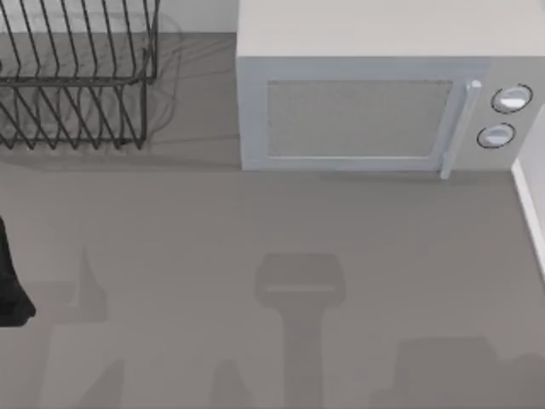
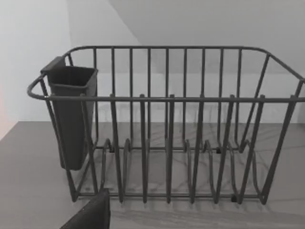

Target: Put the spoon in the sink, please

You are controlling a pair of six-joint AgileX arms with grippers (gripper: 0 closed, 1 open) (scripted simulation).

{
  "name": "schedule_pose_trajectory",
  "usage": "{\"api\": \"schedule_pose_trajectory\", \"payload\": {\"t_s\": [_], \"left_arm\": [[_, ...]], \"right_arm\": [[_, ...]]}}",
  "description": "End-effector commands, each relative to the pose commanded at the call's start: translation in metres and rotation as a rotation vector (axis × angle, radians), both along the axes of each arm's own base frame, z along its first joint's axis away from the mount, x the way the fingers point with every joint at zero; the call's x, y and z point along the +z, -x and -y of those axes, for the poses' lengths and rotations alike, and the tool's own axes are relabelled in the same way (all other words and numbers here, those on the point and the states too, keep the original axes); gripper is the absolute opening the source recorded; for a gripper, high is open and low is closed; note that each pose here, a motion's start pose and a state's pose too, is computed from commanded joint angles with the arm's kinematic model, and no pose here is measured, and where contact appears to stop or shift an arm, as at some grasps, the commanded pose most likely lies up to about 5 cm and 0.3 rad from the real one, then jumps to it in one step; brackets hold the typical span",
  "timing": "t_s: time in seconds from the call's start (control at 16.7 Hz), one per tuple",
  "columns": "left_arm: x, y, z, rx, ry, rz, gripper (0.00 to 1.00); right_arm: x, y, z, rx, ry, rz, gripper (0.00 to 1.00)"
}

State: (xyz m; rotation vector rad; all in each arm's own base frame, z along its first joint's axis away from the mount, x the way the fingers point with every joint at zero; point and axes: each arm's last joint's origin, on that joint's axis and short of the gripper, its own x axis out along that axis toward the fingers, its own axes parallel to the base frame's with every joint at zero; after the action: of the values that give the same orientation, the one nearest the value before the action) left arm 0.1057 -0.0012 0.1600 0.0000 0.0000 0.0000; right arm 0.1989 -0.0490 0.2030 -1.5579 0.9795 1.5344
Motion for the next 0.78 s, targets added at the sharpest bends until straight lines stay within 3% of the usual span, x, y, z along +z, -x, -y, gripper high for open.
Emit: {"api": "schedule_pose_trajectory", "payload": {"t_s": [0.48,0.78], "left_arm": [[0.0,0.0,0.0,0.0,0.0,0.0,1.0],[0.0,0.0,0.0,0.0,0.0,0.0,1.0]], "right_arm": [[0.011,-0.001,0.0,-0.003,0.003,0.008,0.0],[0.025,-0.044,0.007,0.031,-0.008,-0.05,0.0]]}}
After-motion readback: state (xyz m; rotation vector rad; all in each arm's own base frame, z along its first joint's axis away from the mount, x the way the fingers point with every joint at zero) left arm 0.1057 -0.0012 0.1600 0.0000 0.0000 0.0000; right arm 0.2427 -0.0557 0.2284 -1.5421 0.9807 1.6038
